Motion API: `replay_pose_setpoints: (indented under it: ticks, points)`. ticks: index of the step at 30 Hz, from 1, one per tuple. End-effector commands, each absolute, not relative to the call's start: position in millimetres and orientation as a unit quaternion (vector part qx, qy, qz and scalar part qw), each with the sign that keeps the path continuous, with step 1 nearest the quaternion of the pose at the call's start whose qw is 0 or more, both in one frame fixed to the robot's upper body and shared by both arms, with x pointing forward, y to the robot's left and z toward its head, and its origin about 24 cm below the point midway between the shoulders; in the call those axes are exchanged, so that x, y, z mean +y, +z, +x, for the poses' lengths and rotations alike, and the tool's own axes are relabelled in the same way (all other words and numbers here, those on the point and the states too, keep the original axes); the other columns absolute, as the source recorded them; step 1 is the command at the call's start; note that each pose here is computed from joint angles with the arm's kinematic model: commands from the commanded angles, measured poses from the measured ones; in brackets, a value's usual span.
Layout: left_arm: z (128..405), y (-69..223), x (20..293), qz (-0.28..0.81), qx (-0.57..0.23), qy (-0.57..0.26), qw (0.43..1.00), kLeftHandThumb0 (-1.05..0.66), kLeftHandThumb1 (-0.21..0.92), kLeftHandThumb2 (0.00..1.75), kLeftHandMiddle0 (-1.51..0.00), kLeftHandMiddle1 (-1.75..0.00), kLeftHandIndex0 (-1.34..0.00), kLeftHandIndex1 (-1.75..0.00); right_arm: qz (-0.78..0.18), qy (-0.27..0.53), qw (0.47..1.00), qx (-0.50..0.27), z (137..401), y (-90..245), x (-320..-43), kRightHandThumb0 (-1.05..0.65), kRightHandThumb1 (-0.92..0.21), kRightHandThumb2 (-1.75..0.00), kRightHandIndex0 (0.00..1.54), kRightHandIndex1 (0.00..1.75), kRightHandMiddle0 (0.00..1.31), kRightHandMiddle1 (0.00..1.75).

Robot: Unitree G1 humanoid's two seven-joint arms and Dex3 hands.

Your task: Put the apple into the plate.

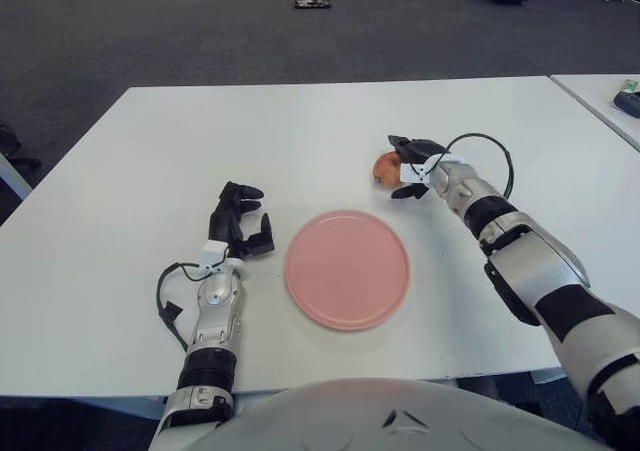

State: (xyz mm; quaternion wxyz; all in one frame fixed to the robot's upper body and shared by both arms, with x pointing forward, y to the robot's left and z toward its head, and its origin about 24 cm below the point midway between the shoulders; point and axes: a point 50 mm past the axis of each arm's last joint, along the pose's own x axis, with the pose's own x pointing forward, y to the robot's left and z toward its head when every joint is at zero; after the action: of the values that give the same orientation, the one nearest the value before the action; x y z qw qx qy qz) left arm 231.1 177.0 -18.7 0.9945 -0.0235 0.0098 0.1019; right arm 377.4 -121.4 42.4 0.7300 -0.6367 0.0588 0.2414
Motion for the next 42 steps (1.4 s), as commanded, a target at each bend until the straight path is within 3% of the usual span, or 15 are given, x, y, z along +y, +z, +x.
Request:
replay_pose_setpoints:
  ticks: [1, 19, 28, 37, 40, 42]
  points:
    - [212, -44, 175, -0.024, 0.08, 0.109, 0.991, -0.01, 0.14, 1.53, -0.72, -1.75, -0.52, -1.74, -0.643, 0.264, 0.716, 0.058, 376, 40, -113, -1.04, -0.48, -0.68, 0.0, 0.0, 0.0, 0.0]
    - [212, -44, 175, -0.026, 0.084, 0.115, 0.99, -0.01, 0.17, 1.5, -0.7, -1.75, -0.51, -1.74, -0.668, 0.322, 0.668, 0.062, 368, 28, -96, -1.0, -0.51, -0.71, 0.0, 0.0, 0.0, 0.0]
    - [212, -44, 175, -0.026, 0.084, 0.12, 0.989, -0.01, 0.18, 1.49, -0.68, -1.75, -0.5, -1.75, -0.676, 0.334, 0.652, 0.085, 363, 18, -97, -0.87, -0.37, -0.88, 0.0, 0.0, 0.0, 0.0]
    - [210, -43, 177, -0.032, 0.082, 0.12, 0.989, -0.01, 0.15, 1.51, -0.7, -1.75, -0.54, -1.73, -0.655, 0.328, 0.666, 0.139, 347, -8, -119, -0.75, -0.25, -1.08, 0.0, 0.0, 0.01, 0.01]
    - [209, -43, 177, -0.032, 0.081, 0.121, 0.989, -0.01, 0.15, 1.51, -0.7, -1.75, -0.54, -1.72, -0.652, 0.327, 0.669, 0.141, 346, -11, -119, -0.73, -0.24, -1.1, 0.02, 0.04, 0.0, 0.2]
    - [208, -43, 178, -0.031, 0.081, 0.123, 0.989, -0.01, 0.16, 1.51, -0.7, -1.75, -0.54, -1.72, -0.656, 0.327, 0.665, 0.143, 344, -13, -123, -0.73, -0.24, -1.09, 0.01, 0.33, 0.0, 0.58]
